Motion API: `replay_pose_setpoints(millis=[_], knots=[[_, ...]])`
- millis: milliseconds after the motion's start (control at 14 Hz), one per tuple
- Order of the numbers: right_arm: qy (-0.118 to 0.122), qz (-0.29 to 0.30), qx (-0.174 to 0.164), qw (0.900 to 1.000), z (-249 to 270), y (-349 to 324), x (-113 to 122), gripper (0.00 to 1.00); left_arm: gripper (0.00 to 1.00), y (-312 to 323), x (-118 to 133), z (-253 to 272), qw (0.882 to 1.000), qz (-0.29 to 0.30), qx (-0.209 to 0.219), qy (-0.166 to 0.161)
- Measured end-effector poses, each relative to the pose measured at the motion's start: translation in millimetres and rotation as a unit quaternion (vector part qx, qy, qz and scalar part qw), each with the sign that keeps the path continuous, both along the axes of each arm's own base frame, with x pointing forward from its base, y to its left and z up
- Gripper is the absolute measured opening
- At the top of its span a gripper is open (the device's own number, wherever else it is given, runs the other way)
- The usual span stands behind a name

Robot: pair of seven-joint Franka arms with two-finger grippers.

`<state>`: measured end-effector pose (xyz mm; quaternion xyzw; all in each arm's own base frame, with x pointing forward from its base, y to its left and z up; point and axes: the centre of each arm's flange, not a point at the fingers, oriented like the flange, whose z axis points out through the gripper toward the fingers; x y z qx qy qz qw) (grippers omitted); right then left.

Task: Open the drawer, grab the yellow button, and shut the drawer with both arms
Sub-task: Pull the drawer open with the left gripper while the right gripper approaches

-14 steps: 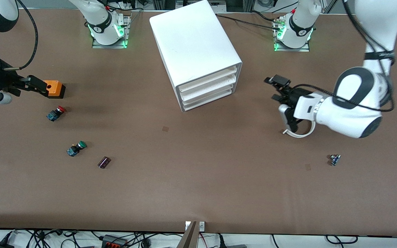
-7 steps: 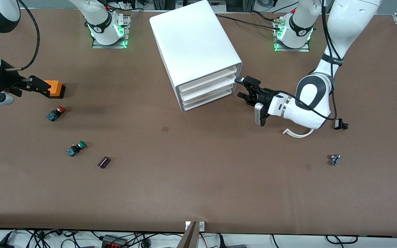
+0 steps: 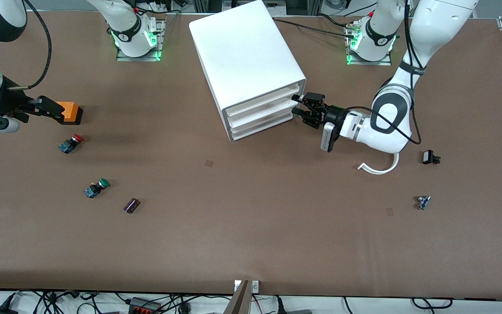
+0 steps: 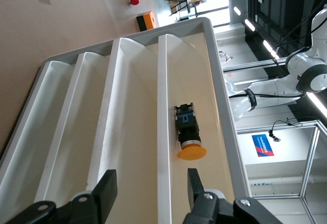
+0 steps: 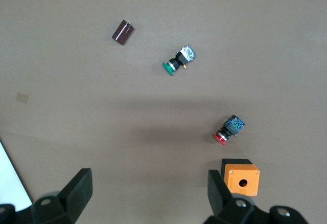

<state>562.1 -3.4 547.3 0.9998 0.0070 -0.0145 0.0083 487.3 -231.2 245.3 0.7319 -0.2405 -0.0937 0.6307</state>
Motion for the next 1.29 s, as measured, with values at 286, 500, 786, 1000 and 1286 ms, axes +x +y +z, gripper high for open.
replay_pose_setpoints(millis=[286, 500, 786, 1000, 1286], knots=[[0.012, -0.001, 0.000, 1.000, -7, 0, 1, 1.00, 0.55, -6, -12, -7, 1.000, -0.004, -0.004, 0.009], [0.014, -0.002, 0.000, 1.000, -8, 0, 0, 1.00, 0.55, -10, -16, -9, 1.000, -0.003, -0.006, 0.015], [0.019, -0.019, 0.000, 1.000, -7, 1, -1, 1.00, 0.52, -17, -18, -9, 0.999, 0.005, -0.006, 0.037], [0.020, -0.004, 0.000, 1.000, -8, 21, -2, 1.00, 0.33, -24, -22, -9, 0.999, -0.001, -0.002, 0.046], [0.016, -0.010, -0.003, 1.000, -6, 78, -4, 1.00, 0.15, -28, -24, -9, 0.999, -0.003, -0.002, 0.049]])
